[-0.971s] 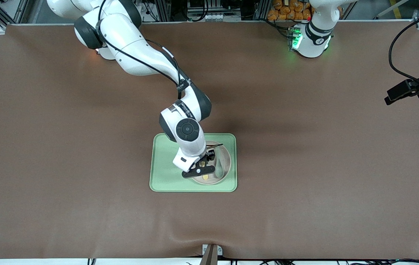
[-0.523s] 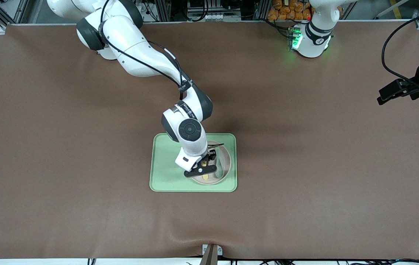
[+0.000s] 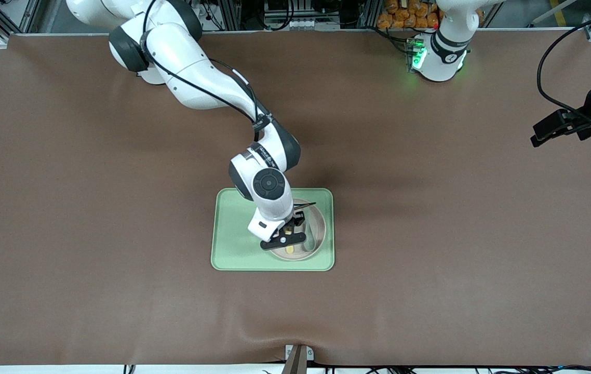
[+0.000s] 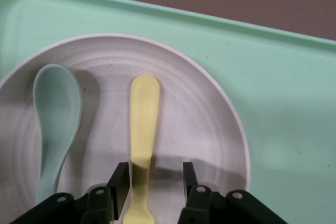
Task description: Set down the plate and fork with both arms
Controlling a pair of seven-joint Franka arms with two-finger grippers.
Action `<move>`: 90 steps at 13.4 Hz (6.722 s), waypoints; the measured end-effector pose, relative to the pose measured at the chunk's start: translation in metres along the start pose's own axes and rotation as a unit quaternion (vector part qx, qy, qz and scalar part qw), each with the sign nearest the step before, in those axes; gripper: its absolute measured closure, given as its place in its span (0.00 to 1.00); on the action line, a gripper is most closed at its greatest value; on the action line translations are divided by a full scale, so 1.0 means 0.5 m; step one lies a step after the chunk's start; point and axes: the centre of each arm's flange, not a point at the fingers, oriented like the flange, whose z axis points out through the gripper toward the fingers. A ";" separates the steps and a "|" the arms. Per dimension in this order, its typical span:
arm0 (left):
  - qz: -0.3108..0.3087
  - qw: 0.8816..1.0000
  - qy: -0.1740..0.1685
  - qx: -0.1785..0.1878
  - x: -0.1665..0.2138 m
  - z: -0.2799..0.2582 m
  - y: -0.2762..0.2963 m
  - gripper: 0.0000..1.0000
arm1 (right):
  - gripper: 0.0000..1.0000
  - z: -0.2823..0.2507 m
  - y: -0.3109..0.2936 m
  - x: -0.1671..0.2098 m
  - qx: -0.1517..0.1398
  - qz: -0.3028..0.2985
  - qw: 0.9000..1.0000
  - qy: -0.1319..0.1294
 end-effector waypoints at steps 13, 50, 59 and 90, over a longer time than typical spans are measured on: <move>0.006 1.000 -0.009 0.005 -0.024 -0.015 0.013 0.00 | 0.57 0.002 -0.009 -0.005 0.000 -0.003 1.000 -0.001; 0.006 1.000 -0.008 0.005 -0.025 -0.018 0.013 0.00 | 0.85 -0.022 0.299 -0.058 0.037 0.093 0.995 -0.003; 0.006 1.000 -0.008 0.005 -0.025 -0.018 0.012 0.00 | 0.28 -0.018 0.299 -0.065 0.040 0.105 0.994 0.003; 0.006 1.000 -0.008 0.005 -0.024 -0.015 0.012 0.00 | 0.00 -0.945 0.709 -0.122 0.004 0.110 0.994 -0.024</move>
